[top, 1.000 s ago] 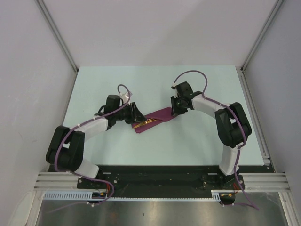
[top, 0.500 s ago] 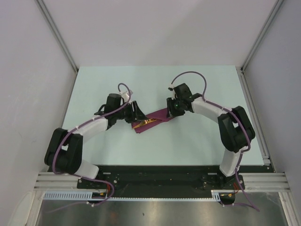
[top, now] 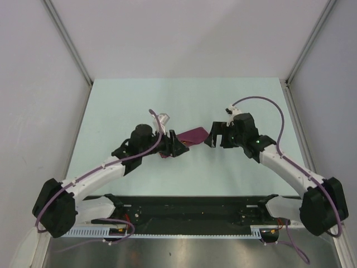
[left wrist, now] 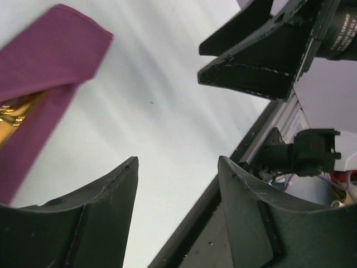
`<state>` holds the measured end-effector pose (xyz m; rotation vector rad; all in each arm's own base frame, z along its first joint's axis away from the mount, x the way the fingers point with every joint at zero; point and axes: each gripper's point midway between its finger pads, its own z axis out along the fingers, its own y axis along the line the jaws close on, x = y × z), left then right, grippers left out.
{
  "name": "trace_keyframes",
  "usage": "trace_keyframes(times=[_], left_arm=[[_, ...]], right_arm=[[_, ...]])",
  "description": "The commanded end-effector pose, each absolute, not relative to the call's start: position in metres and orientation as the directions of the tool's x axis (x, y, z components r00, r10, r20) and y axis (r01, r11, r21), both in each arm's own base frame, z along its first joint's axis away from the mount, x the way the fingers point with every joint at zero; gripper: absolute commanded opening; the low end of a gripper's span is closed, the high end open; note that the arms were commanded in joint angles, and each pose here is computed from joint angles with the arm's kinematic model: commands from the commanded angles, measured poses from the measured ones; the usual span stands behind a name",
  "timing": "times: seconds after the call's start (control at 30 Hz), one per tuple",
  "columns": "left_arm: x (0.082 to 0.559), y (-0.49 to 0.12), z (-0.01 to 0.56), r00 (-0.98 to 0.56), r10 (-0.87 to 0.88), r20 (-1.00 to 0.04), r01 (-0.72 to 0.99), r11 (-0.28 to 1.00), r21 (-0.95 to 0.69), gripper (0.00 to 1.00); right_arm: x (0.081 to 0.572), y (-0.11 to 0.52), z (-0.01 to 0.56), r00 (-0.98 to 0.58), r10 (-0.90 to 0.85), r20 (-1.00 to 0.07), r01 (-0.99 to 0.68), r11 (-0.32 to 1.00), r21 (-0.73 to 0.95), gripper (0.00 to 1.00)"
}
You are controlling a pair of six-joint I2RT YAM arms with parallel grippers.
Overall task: Fold the napkin into a case and place the utensils inside
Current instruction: Reset both arms
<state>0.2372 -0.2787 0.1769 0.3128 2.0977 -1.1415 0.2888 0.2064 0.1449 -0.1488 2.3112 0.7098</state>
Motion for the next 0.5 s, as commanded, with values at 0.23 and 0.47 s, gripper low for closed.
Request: trace_keyframes(times=[0.23, 0.47], left_arm=[[0.191, -0.307, 0.219, -0.586, -0.31, -0.749, 0.619, 0.426, -0.66, 0.77], [0.172, -0.296, 0.226, -0.56, -0.409, -0.721, 0.614, 0.38, -0.692, 0.81]], right_arm=[[0.239, 0.163, 0.184, -0.547, 0.433, -0.716, -0.207, 0.76, 0.617, 1.0], [0.197, 0.148, 0.205, -0.419, 0.598, -0.684, -0.307, 0.615, 0.726, 1.0]])
